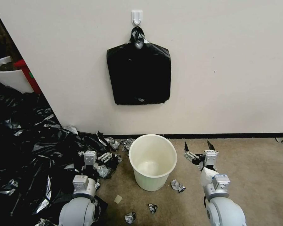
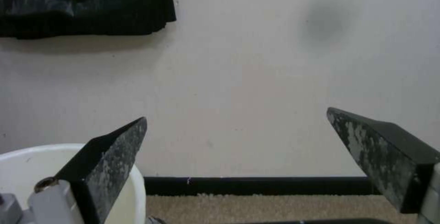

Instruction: Place a trash bag onto the trash bin.

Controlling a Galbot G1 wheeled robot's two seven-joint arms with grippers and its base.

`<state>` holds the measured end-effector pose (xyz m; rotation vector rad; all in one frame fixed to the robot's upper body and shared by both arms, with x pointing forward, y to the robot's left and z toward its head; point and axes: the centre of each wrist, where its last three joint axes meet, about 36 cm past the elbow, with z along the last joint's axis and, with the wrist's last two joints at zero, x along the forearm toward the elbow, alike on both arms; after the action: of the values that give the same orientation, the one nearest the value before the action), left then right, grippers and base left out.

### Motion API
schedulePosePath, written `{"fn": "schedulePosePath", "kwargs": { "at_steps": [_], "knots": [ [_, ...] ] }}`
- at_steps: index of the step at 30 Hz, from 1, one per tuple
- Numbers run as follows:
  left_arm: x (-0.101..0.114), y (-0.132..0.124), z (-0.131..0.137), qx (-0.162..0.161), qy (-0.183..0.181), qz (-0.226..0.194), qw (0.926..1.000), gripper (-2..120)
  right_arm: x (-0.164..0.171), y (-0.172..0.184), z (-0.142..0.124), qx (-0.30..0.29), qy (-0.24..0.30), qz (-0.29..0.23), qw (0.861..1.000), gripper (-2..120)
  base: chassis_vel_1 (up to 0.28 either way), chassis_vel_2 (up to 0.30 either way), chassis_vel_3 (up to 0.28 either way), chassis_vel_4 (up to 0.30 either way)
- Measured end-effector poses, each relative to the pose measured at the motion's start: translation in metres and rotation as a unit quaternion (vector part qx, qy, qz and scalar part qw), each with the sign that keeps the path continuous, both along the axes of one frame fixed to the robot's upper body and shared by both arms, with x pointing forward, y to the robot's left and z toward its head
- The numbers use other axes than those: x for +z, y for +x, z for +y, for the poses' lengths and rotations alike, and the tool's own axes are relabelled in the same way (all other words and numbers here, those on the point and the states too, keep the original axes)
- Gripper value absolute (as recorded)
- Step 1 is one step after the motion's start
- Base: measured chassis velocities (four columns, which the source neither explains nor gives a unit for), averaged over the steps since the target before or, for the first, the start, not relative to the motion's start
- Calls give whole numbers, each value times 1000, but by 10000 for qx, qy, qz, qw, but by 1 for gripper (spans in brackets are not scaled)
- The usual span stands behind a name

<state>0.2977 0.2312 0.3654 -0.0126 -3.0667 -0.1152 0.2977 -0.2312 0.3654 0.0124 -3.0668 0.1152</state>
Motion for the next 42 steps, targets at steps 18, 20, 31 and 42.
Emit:
{"fn": "schedulePosePath", "kwargs": {
  "at_steps": [18,20,31,42],
  "knots": [
    [0,0,0,0,0,0,10000,100,0,0,0,0,0,0,10000,100,0,0,0,0],
    [0,0,0,0,0,0,10000,100,0,0,0,0,0,0,10000,100,0,0,0,0],
    [0,0,0,0,0,0,10000,100,0,0,0,0,0,0,10000,100,0,0,0,0],
    [6,-23,-12,358,-461,-333,9977,100,1,-1,1,-62,7,-31,10000,100,0,0,0,0]
  ]
}}
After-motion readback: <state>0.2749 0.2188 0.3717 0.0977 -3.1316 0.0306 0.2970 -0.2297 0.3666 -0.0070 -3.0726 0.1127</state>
